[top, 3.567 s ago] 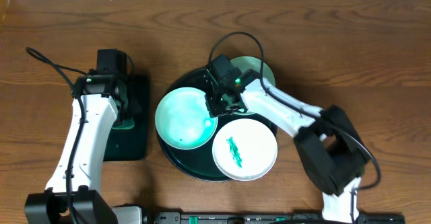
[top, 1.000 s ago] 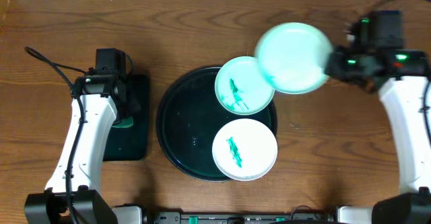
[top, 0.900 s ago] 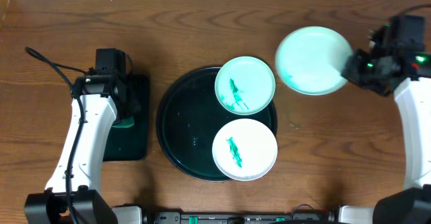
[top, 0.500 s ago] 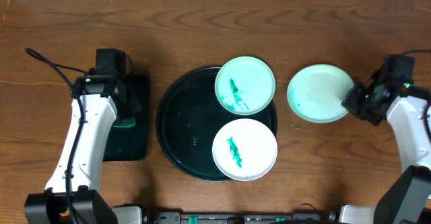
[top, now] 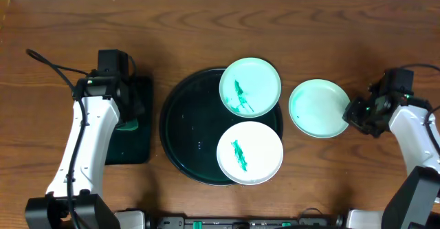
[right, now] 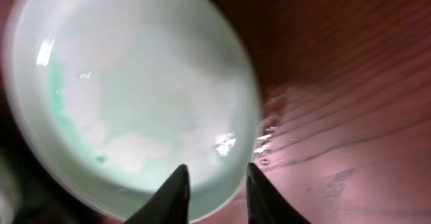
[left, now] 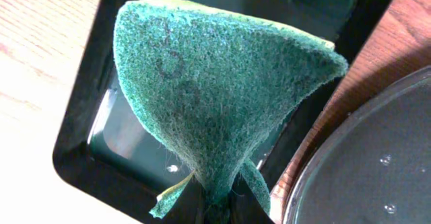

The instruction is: Clean dirty plates on tray and stack at the side

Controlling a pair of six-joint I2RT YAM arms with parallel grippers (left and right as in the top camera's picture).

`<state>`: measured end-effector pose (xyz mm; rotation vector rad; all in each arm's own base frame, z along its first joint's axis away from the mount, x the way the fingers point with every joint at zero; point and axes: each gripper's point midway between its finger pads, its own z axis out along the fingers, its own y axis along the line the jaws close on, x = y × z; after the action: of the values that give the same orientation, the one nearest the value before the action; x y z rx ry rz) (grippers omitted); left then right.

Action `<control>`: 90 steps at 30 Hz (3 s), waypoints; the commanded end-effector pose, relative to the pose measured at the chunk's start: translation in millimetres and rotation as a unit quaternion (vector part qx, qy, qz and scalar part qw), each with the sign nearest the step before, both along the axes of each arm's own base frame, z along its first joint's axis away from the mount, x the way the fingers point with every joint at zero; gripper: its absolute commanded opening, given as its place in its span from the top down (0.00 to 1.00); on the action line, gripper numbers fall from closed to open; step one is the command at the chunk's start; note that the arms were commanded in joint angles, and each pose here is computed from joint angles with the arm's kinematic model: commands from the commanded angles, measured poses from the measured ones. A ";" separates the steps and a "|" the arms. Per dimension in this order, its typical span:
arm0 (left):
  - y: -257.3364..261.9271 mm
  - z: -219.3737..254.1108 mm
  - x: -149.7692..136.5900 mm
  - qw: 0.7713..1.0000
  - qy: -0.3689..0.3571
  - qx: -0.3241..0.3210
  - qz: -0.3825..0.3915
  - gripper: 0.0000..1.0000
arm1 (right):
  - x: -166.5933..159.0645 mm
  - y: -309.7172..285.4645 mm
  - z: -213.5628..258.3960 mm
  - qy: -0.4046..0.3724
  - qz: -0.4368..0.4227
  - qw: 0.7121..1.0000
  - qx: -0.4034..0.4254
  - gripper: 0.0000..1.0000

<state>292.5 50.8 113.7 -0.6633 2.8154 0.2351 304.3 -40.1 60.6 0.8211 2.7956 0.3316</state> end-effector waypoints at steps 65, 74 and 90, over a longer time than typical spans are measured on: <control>-10.6 -1.0 4.6 0.999 -0.008 -0.034 -0.009 0.93 | -13.8 324.4 -39.0 0.013 0.326 0.945 0.023 0.99; -50.6 -1.7 8.6 0.991 -0.015 -0.124 -0.044 0.93 | -9.4 328.6 -55.4 0.057 0.334 0.941 0.028 0.99; -142.6 -39.2 1.6 0.977 0.040 -0.169 -0.123 0.93 | -12.6 331.2 -60.1 0.074 0.349 0.933 0.054 0.99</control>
<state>302.2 -84.8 92.4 -0.3499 2.9464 -0.2865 288.8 288.4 6.4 -0.1522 3.1397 0.5307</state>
